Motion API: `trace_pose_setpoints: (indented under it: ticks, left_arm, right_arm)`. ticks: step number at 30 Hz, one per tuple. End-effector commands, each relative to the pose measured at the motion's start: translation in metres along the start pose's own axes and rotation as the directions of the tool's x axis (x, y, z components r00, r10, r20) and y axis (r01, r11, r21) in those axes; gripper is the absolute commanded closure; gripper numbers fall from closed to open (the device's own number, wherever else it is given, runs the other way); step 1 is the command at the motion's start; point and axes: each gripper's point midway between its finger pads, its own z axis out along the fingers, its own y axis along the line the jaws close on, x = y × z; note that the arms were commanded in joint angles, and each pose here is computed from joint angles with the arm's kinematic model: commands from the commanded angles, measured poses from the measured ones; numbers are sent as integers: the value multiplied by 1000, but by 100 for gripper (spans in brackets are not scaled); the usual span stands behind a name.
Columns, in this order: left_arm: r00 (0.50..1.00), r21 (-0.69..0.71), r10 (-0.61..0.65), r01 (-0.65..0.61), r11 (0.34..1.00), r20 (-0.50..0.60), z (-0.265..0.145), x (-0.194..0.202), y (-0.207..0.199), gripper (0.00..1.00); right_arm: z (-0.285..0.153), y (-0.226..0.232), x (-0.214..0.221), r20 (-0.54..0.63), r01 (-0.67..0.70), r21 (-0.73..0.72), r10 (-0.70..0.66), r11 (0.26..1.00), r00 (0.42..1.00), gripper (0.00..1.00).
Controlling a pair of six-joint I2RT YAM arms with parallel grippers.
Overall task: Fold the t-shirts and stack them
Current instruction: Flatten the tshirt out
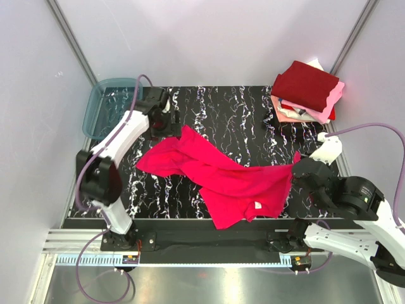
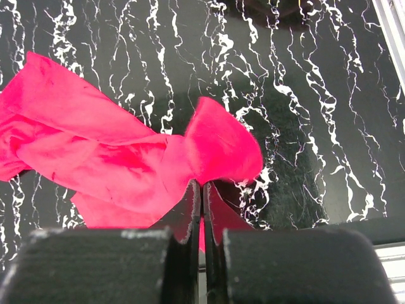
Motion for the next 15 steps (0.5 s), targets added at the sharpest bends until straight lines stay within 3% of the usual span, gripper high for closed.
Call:
trace_pose_setpoints:
  ticks: [1,9,15]
  left_arm:
    - [981,30,-31,26,999,191,-28,-19,1,7]
    - [974,102,-102,82,991,205,17,-13,-8,25]
    - [982,151,-126,105,983,143,59,-18,-21,32]
  right_arm:
    - [5,7,0,16,-28,-4,28,1000,999,100]
    - [13,16,15,-11,-14,-46,14,999,1000,100]
    - [19,25,29,-42,-4,-78,1,997,999,100]
